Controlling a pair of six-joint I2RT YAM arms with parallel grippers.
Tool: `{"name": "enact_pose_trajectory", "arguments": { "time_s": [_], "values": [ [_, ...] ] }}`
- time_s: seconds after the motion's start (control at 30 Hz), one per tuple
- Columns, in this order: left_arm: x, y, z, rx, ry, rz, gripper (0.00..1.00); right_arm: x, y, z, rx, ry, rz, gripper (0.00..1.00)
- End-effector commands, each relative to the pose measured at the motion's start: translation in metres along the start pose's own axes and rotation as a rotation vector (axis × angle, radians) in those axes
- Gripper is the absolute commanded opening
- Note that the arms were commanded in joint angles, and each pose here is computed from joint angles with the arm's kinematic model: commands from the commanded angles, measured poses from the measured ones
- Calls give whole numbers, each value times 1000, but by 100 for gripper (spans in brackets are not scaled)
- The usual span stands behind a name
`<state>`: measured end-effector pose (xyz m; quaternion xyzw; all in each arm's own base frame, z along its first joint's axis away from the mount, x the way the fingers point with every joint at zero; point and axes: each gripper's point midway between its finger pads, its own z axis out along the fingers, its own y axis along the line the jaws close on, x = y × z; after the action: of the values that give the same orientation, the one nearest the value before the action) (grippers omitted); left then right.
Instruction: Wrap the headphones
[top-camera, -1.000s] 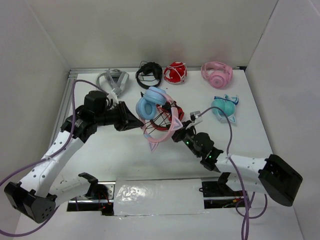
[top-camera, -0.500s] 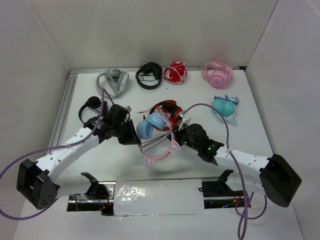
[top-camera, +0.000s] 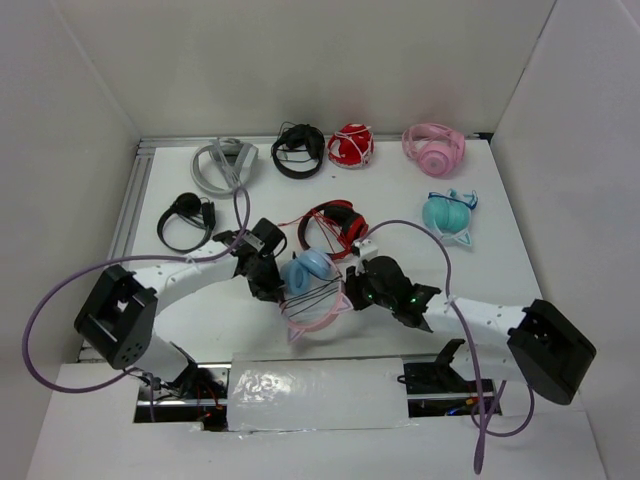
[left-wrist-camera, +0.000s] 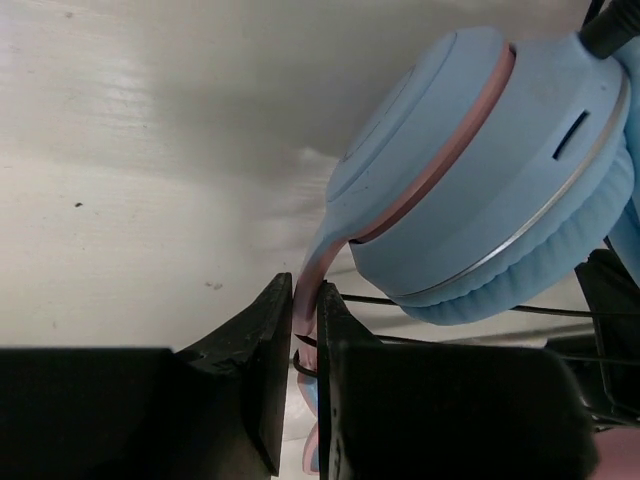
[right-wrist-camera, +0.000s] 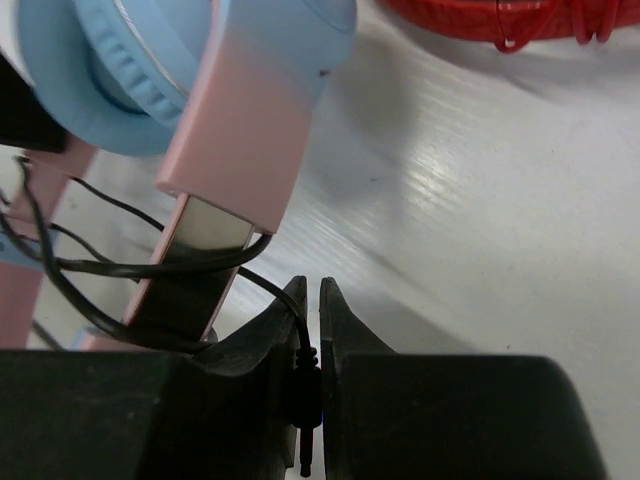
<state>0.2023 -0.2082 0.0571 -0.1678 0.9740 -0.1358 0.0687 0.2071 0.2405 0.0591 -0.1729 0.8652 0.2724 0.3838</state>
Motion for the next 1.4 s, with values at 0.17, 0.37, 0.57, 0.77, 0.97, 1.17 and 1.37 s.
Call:
{"name": "enact_pose_trajectory", "arguments": {
  "time_s": [0.17, 0.37, 0.57, 0.77, 0.97, 1.17, 1.37],
  "values": [
    [-30, 68, -31, -240, -177, -110, 0, -15, -21, 25, 182, 40, -91, 1],
    [-53, 103, -51, -305, -314, -164, 0, -29, 6, 63, 121, 118, -198, 1],
    [-69, 119, -59, -296, -397, -208, 0, -33, -7, 84, 231, 201, -288, 2],
    [-79, 125, -54, -212, -408, -245, 0, -44, -3, 97, 229, 189, -314, 5],
    [-73, 144, -44, -325, -344, -343, 0, -40, -3, 121, 233, 214, -321, 6],
    [-66, 152, -32, -465, -259, -384, 0, -48, -10, 130, 299, 184, -296, 8],
    [-58, 155, -23, -547, -223, -386, 0, -45, -13, 123, 319, 184, -258, 18]
  ]
}}
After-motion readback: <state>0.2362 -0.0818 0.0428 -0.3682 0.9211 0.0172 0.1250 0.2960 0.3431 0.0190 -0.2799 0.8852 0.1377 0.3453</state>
